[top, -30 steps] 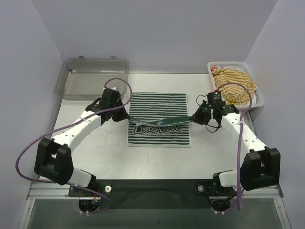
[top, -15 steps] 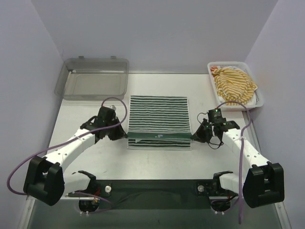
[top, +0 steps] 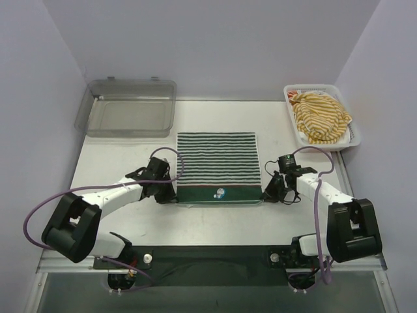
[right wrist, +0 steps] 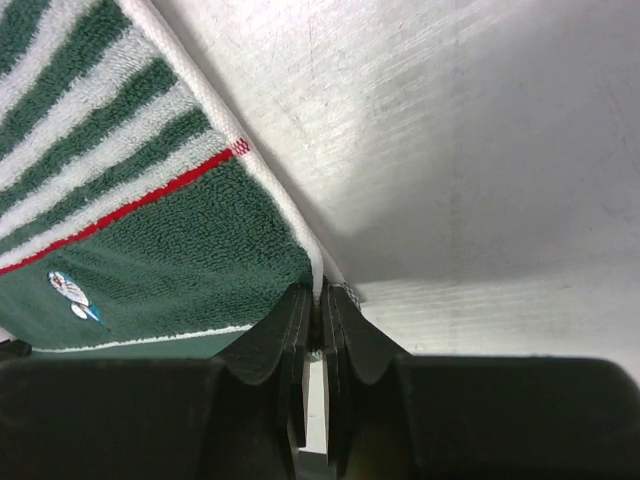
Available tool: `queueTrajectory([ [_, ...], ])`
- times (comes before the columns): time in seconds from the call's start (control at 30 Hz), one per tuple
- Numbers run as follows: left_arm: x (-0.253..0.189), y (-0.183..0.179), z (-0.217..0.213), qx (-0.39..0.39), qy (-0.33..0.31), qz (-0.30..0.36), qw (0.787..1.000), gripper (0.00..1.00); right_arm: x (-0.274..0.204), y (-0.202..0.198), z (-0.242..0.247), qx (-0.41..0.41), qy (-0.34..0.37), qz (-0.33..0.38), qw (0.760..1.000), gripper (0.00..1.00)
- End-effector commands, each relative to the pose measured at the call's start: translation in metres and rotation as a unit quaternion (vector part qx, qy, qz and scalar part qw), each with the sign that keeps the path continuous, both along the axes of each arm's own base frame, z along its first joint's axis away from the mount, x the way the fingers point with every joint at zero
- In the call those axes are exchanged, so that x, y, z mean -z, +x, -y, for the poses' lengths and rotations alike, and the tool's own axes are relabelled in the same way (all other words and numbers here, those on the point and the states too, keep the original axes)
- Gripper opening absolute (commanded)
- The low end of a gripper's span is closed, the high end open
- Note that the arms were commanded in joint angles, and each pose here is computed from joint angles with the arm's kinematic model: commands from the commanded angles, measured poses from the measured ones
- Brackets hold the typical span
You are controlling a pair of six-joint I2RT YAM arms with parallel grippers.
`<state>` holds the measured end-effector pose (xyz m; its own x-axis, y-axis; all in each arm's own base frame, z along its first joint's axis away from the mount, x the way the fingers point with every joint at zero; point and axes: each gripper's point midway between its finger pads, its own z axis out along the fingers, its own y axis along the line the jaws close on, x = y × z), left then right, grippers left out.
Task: Fold and stack the towels
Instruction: Fold the towel
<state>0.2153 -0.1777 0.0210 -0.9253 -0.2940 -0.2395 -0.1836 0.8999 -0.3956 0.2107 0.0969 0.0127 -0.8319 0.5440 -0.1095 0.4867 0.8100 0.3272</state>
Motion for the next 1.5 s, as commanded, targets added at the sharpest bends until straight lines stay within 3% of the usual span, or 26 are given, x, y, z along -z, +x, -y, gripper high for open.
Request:
queueTrajectory([
  [0.0,0.004,0.010,-0.005,-0.013,0.016,0.022,1.000,0.00,0.011,-0.005,0.012,0.000,-0.034,-0.011,0.999,0.00],
  [0.07,0.006,0.009,-0.007,-0.016,0.021,0.021,0.999,0.05,0.014,-0.006,0.014,0.000,-0.039,-0.016,0.999,0.01],
  [0.13,0.010,0.005,-0.011,-0.018,0.026,0.017,0.999,0.09,0.016,-0.008,0.015,0.000,-0.042,-0.020,0.999,0.08],
  [0.3,0.007,-0.005,-0.013,-0.019,0.024,0.015,0.999,0.37,0.007,-0.007,0.015,-0.002,-0.040,0.001,0.999,0.34],
  [0.37,-0.007,-0.002,-0.014,-0.024,0.021,0.036,0.999,0.48,-0.008,-0.003,0.015,-0.006,-0.040,0.023,0.999,0.40],
  [0.43,-0.027,0.000,-0.016,-0.025,0.016,0.061,0.998,0.66,-0.018,-0.004,0.019,-0.008,-0.052,0.033,0.998,0.43],
  [0.5,-0.040,0.000,-0.022,-0.030,0.026,0.075,0.996,0.73,-0.034,-0.001,0.018,-0.011,-0.052,0.057,0.997,0.43],
  [0.6,-0.072,0.008,-0.017,-0.030,0.009,0.116,0.993,0.70,-0.049,0.003,0.009,-0.019,-0.037,0.083,0.996,0.33],
  [0.7,-0.092,0.015,-0.001,-0.016,-0.006,0.136,0.991,0.55,-0.050,0.003,-0.003,-0.029,-0.023,0.083,0.996,0.21],
  [0.73,-0.088,0.016,0.005,-0.006,-0.002,0.130,0.992,0.45,-0.049,0.003,-0.007,-0.030,-0.014,0.080,0.996,0.20],
  [0.8,-0.086,0.021,0.016,0.006,-0.005,0.132,0.991,0.39,-0.038,0.001,-0.011,-0.033,-0.006,0.065,0.997,0.16],
  [0.93,-0.041,0.018,0.028,0.033,0.017,0.082,0.996,0.36,-0.017,-0.002,-0.010,-0.025,-0.007,0.045,0.999,0.14],
  [0.97,-0.034,0.018,0.028,0.036,0.022,0.080,0.996,0.31,-0.008,-0.005,-0.008,-0.025,-0.008,0.031,0.999,0.13],
  [1.1,0.009,0.003,0.008,0.034,0.073,0.038,0.996,0.27,0.016,-0.014,0.003,-0.009,-0.006,-0.007,1.000,0.12],
  [1.23,0.027,-0.013,-0.016,0.030,0.115,0.016,0.993,0.24,0.027,-0.030,0.007,-0.003,0.003,-0.038,0.999,0.11],
  [1.47,0.028,-0.060,-0.039,0.025,0.110,-0.020,0.993,0.23,0.023,-0.063,0.010,-0.004,0.007,-0.062,0.998,0.12],
])
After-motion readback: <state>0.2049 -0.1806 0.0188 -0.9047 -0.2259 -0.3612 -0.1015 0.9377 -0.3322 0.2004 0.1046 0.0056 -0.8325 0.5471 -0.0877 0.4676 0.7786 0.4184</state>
